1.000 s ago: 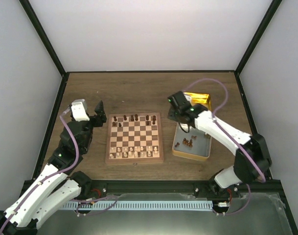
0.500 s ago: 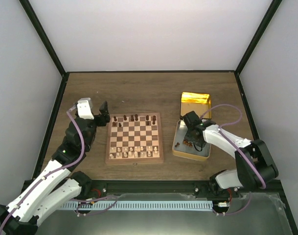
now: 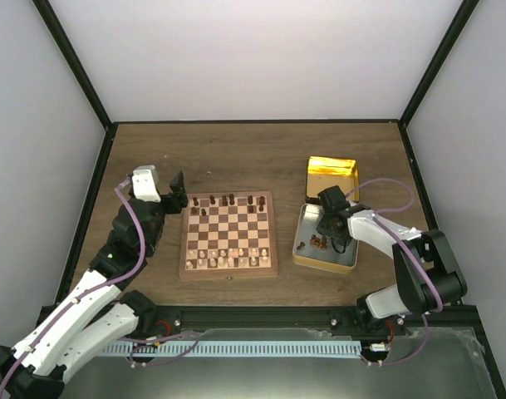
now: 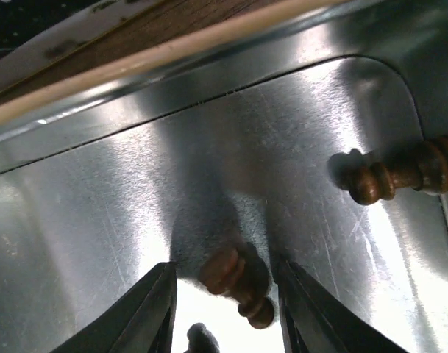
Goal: Set up the chess pieces on the board
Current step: Pick up the chess piece from the storage box.
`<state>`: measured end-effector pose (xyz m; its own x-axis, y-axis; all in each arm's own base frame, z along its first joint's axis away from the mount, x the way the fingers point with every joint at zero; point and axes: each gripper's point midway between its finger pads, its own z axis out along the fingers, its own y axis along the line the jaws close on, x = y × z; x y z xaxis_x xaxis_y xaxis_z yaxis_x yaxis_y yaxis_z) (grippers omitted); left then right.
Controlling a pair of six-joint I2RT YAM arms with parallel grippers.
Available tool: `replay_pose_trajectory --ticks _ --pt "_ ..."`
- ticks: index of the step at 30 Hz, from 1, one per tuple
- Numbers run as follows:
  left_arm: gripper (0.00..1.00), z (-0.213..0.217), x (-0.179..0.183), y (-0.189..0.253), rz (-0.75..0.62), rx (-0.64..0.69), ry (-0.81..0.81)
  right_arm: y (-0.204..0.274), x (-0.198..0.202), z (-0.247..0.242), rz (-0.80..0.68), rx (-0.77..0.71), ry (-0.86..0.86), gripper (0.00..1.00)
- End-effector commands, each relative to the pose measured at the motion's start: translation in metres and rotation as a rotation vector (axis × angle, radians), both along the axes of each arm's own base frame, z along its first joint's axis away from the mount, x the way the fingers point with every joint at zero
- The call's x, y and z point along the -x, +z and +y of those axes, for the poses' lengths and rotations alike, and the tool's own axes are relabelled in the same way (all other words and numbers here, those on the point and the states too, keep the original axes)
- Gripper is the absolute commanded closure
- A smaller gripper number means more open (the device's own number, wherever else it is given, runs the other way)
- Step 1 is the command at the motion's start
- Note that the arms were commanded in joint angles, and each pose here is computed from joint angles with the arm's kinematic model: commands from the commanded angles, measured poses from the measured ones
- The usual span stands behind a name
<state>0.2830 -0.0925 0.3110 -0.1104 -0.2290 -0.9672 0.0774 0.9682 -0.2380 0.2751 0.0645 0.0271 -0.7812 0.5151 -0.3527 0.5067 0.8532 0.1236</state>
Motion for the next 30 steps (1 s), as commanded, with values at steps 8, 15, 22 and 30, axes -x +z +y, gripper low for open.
replay_pose_trajectory --ticks 8,15,22,30 --pt "0.21 0.001 0.001 0.011 -0.032 0.019 0.002 -0.009 -0.003 -0.002 0.007 0.007 0.021 0.63" --pt "0.21 0.003 0.002 0.01 -0.032 0.021 0.005 -0.008 0.0 -0.01 0.013 0.041 0.006 0.81" --pt "0.21 0.001 0.001 0.009 -0.027 0.021 -0.005 -0.011 -0.002 -0.014 0.014 0.075 0.012 0.71" --pt "0.21 0.001 0.002 0.008 -0.026 0.023 -0.008 -0.015 -0.003 -0.015 0.015 0.081 0.009 0.8"
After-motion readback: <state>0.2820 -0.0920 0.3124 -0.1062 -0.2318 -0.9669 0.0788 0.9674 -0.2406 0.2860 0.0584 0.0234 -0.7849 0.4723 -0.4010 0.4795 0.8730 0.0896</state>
